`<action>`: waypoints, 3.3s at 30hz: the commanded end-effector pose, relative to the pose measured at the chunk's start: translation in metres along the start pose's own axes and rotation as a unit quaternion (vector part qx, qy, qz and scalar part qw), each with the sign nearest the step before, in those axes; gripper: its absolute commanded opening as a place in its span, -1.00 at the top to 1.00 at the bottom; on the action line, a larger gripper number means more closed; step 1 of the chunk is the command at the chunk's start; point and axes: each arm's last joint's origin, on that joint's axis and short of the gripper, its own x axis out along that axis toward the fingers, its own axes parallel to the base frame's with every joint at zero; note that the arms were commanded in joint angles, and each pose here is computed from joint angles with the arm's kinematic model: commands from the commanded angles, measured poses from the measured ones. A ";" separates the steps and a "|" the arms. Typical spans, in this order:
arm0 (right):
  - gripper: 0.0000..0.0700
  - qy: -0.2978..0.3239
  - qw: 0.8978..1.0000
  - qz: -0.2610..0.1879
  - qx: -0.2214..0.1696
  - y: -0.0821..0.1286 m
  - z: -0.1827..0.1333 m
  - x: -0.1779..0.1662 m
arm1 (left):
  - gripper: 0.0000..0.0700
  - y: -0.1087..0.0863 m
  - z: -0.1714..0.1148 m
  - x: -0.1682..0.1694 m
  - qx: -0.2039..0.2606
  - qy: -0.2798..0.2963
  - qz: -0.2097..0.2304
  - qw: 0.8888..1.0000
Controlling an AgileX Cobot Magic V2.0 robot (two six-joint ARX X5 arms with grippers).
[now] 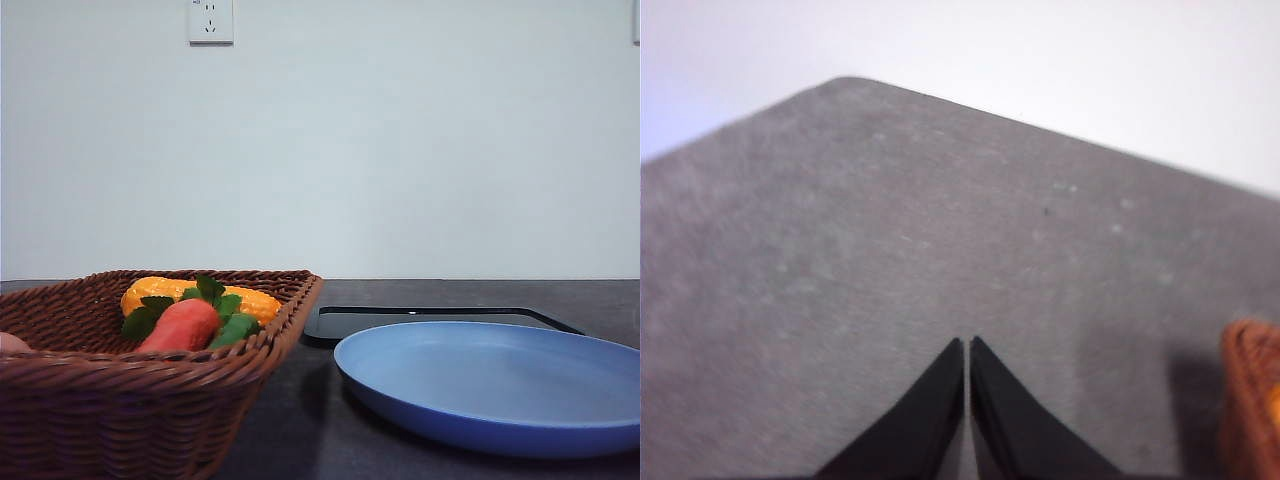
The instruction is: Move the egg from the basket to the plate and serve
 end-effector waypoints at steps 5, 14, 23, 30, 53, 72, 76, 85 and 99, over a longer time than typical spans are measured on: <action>1.00 -0.025 0.997 -0.025 0.068 0.001 0.009 -0.002 | 1.00 0.000 -0.005 0.001 -0.096 0.014 -0.019 0.995; 1.00 0.010 0.994 -0.074 0.081 0.009 0.044 -0.013 | 1.00 -0.012 0.031 -0.009 -0.088 0.050 -0.049 0.994; 1.00 0.070 0.991 -0.084 0.081 0.015 0.085 0.001 | 1.00 -0.031 0.066 0.007 -0.043 0.141 -0.129 0.981; 1.00 0.210 0.973 -0.043 0.082 0.015 0.101 0.025 | 1.00 -0.053 0.096 0.031 0.017 0.248 -0.194 0.949; 0.37 0.488 0.859 0.001 0.154 -0.007 0.050 0.093 | 0.11 -0.099 0.105 0.056 0.079 0.381 -0.270 0.881; 0.73 0.538 0.826 0.006 0.167 -0.009 0.004 0.134 | 0.11 -0.100 0.104 0.055 0.080 0.384 -0.271 0.879; 1.00 0.542 0.825 -0.007 0.161 -0.010 0.001 0.135 | 0.11 -0.100 0.104 0.055 0.079 0.385 -0.270 0.879; 1.00 0.512 0.844 -0.011 0.162 -0.010 0.018 0.128 | -0.25 -0.104 0.102 0.053 0.083 0.392 -0.279 0.873; 1.00 0.409 0.899 -0.075 0.141 -0.015 0.067 0.090 | -0.25 -0.134 0.090 0.011 0.197 0.483 -0.230 0.822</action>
